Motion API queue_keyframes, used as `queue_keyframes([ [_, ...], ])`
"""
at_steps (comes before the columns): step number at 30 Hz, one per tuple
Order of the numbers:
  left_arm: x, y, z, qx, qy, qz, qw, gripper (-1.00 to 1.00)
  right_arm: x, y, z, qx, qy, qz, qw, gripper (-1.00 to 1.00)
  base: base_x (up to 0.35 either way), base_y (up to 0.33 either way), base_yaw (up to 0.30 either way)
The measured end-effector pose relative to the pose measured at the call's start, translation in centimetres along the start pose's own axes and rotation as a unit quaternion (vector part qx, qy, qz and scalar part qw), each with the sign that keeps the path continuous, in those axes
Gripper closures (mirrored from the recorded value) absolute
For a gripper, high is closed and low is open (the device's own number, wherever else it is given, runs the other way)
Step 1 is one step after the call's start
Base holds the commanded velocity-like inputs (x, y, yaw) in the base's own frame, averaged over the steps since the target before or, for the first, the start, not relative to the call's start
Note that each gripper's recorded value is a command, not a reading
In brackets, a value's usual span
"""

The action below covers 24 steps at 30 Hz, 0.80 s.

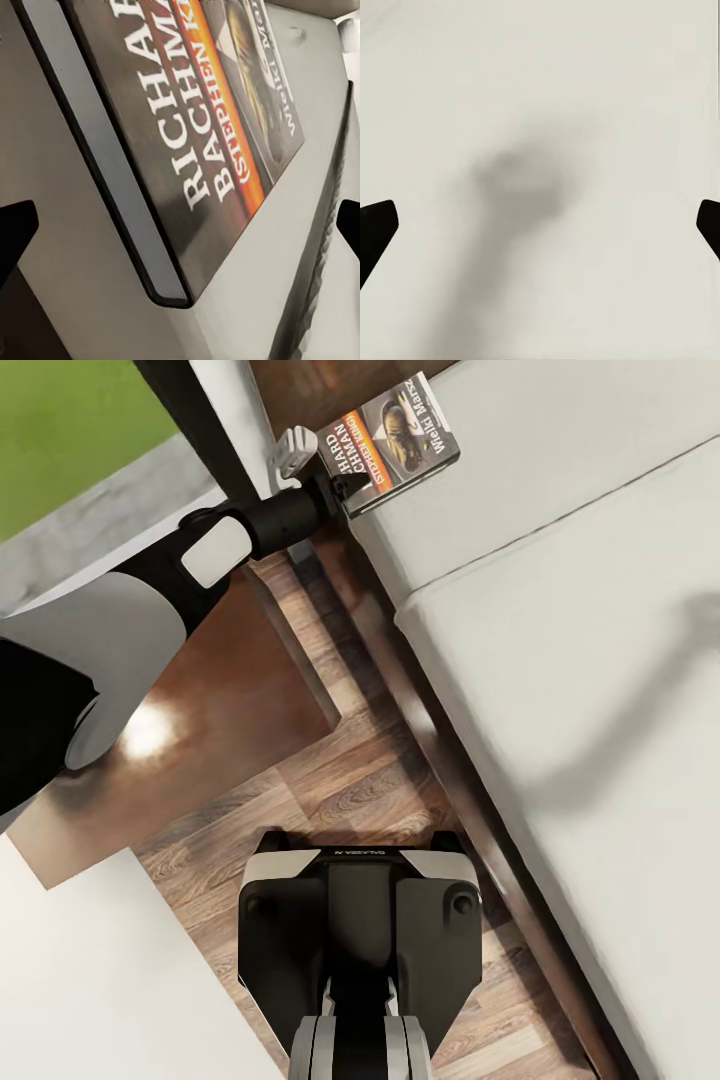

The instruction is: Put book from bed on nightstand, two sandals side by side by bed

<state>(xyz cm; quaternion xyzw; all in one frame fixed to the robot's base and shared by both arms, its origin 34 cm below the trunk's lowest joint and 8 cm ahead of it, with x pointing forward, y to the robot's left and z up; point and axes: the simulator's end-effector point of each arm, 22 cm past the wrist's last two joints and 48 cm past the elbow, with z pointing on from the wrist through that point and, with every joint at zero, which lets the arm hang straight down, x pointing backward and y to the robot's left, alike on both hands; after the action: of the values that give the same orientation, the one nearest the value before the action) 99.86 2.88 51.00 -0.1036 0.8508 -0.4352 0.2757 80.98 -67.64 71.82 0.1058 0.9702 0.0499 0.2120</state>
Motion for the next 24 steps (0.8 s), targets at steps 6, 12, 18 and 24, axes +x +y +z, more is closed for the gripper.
queue_keyframes([
  [6,-0.23,0.22,-0.13,-0.002,-0.003,0.001,1.0,-1.0,0.26,-0.41,0.03,0.002,0.002,0.006,1.0,-1.0,0.0,0.0,-0.001],
  [12,-0.35,0.34,-0.19,-0.003,-0.005,0.002,1.0,-1.0,0.3,-0.51,0.02,0.002,0.002,0.009,1.0,-1.0,0.0,0.0,0.0],
  [18,-0.48,0.59,-0.27,-0.006,-0.008,0.003,0.9999,-1.0,0.33,-0.57,0.01,0.002,0.002,0.009,0.9999,-1.0,0.0,0.0,0.0],
  [24,-0.53,0.9,-0.3,-0.012,-0.009,0.003,0.9999,-1.0,0.22,-0.68,-0.16,0.004,0.002,0.009,1.0,-1.0,0.0,0.0,0.0],
])
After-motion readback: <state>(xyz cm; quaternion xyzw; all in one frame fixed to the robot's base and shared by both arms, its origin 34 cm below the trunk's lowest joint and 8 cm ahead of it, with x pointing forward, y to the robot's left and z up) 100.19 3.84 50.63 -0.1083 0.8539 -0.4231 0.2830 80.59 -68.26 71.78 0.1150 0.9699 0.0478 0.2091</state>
